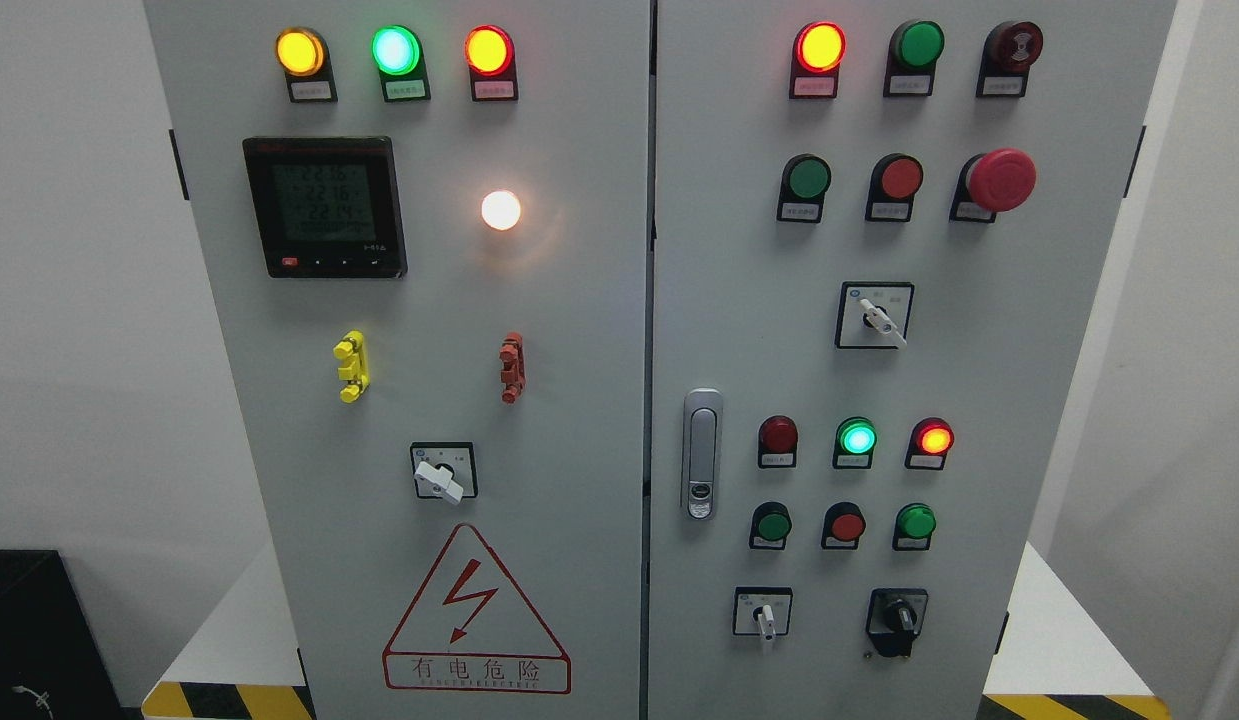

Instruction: Flip black knob to close circuit

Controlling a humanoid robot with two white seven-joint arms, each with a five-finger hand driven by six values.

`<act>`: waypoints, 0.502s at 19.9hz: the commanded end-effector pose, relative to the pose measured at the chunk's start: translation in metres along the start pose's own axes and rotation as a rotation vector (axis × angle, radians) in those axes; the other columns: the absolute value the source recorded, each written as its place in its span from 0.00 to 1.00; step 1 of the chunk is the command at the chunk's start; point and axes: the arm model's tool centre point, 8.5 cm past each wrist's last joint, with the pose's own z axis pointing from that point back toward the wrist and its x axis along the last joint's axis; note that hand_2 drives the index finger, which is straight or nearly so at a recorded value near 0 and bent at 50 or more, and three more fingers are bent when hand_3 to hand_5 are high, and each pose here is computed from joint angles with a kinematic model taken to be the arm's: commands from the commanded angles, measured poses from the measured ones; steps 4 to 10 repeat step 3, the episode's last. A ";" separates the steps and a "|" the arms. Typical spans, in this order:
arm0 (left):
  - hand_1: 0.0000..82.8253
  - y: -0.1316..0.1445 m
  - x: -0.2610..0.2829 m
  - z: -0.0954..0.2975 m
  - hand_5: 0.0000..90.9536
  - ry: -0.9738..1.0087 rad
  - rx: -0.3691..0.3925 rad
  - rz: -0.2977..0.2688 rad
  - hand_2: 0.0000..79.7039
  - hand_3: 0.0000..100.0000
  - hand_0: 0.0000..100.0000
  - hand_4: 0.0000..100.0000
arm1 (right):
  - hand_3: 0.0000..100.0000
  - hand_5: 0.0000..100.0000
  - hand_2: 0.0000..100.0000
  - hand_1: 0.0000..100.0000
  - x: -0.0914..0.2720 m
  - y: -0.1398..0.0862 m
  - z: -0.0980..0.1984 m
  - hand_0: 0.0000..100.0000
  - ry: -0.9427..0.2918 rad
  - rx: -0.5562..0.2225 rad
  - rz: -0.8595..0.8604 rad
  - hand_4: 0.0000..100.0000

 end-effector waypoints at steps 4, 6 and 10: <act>0.00 -0.001 -0.007 0.002 0.00 0.018 -0.008 -0.042 0.00 0.00 0.00 0.00 | 0.00 0.00 0.00 0.05 -0.006 0.000 0.003 0.00 0.014 -0.006 -0.029 0.00; 0.00 -0.001 -0.007 0.002 0.00 0.018 -0.008 -0.042 0.00 0.00 0.00 0.00 | 0.00 0.00 0.00 0.05 -0.006 0.000 0.003 0.00 0.014 -0.006 -0.029 0.00; 0.00 -0.001 -0.007 0.002 0.00 0.018 -0.008 -0.042 0.00 0.00 0.00 0.00 | 0.00 0.00 0.00 0.05 -0.006 0.000 0.003 0.00 0.014 -0.006 -0.029 0.00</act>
